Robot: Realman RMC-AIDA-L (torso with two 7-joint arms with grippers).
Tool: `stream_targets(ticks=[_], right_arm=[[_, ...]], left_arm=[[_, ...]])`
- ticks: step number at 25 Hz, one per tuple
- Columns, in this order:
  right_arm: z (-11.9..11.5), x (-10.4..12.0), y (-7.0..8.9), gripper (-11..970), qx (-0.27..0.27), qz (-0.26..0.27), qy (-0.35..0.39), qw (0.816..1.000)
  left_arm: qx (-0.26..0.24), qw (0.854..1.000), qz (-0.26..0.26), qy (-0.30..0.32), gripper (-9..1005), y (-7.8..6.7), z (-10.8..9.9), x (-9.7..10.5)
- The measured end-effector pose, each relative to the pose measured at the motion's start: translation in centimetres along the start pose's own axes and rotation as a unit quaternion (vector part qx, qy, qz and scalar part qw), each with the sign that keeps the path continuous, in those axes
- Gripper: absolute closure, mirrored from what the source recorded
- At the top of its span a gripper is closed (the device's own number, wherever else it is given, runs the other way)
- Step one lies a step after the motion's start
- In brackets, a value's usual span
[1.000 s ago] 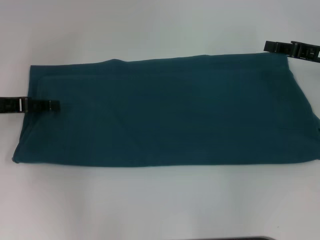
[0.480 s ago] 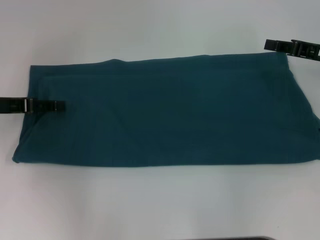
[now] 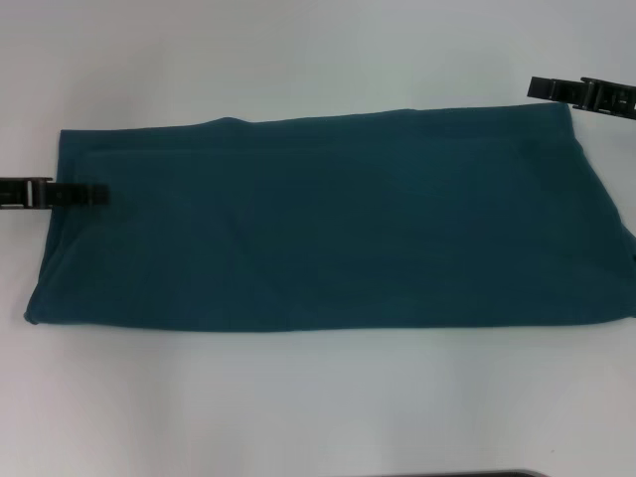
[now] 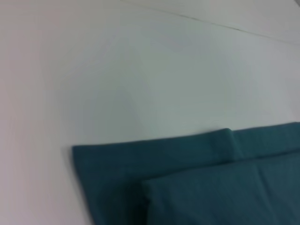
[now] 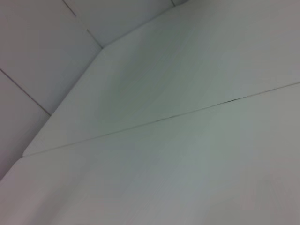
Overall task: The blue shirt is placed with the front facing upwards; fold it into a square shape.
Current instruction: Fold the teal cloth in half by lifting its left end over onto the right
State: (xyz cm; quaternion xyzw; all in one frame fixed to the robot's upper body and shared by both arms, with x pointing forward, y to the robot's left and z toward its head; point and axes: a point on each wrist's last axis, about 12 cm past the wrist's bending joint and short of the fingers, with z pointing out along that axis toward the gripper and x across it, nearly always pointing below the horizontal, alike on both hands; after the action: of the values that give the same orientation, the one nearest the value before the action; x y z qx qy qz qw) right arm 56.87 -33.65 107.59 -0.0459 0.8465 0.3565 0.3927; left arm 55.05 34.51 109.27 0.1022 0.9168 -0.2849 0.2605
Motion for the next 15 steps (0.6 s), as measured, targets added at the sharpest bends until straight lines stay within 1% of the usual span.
stream_targets(ticks=[8,15], right_arm=[[0.2,-0.2,0.2,812,-0.002,-0.001,-0.002,1.0],[0.2,-0.2,0.2,812,-0.003,-0.001,-0.003,1.0]], left_arm=[[-0.02,1.0,-0.006,-0.007,335,1.0,-1.1,-0.1],[-0.03,0.999,-0.029,0.002,336,1.3,-1.2,0.4]])
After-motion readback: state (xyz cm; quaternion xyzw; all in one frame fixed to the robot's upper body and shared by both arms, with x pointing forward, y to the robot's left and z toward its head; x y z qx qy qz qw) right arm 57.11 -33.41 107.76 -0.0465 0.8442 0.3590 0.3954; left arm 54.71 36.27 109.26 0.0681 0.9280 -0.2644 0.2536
